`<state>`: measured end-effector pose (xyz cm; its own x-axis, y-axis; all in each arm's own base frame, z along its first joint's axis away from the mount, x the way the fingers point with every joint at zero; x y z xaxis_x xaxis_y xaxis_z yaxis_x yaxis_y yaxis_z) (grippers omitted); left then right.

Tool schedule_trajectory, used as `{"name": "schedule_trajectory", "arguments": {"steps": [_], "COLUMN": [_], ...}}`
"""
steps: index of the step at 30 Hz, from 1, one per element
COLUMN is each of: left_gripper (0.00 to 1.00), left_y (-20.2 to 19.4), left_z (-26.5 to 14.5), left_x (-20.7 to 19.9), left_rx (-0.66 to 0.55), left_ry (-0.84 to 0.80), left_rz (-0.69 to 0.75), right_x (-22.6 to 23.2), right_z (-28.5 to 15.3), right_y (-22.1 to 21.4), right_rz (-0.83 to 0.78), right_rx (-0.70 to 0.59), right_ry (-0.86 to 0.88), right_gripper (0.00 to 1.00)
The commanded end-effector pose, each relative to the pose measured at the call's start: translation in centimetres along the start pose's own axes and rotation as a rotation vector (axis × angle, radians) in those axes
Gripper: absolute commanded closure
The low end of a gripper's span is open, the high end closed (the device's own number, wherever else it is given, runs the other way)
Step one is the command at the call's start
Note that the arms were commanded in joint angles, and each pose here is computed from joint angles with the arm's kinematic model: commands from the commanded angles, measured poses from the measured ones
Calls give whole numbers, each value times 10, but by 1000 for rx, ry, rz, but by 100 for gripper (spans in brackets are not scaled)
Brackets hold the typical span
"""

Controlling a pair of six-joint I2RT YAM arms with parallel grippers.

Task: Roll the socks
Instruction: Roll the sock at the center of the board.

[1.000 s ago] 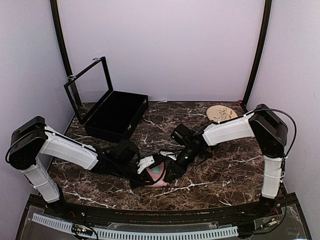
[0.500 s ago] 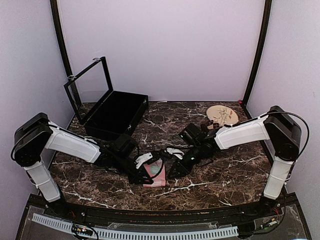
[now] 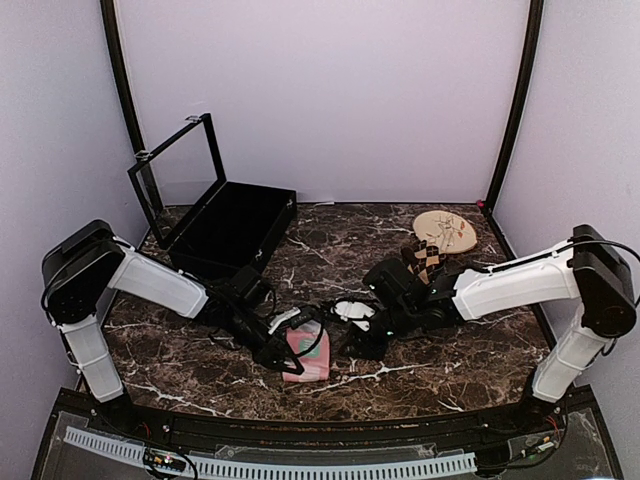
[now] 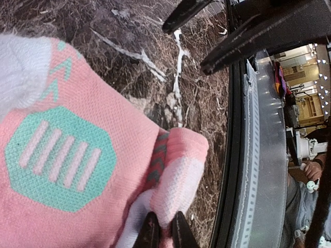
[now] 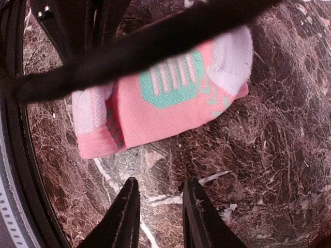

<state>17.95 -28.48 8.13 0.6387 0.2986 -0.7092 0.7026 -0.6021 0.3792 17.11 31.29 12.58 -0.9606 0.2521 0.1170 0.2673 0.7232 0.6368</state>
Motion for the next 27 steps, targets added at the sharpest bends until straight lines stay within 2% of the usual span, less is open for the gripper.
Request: {"name": "schedule_trajectory", "arguments": {"steps": [1,14,20,27], "left_gripper": [100,100,100,100], "left_y": [-25,-28,-32,-32], "left_z": [0,5,6,5], "left_x": [12,22,23,25], "left_rx": [98,127,137,137], "left_ry": [-41,-89,-91,-96], "left_rz": [-184,-261,-272,-280], "right_x": [13,63,73,78], "right_z": [-3,17,25,36], "right_y": [11,21,28,26], "right_rz": [-126,-324,-367,-390], "right_rx": [-38,11,22,57], "right_ry": [-107,-99,-78,-54], "right_gripper": [72,68,63,62]}}
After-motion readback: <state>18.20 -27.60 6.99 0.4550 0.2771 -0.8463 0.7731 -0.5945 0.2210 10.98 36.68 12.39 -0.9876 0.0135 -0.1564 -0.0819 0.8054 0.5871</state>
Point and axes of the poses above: each gripper's point midway between its finger pads, its own z axis out along the fingers, its own x axis along the line the jaws close on, y = z × x, the point moved 8 cm from there along -z, back along the fingers, and after that the axes turned 5 degrees about -z, right-handed, at the moved point
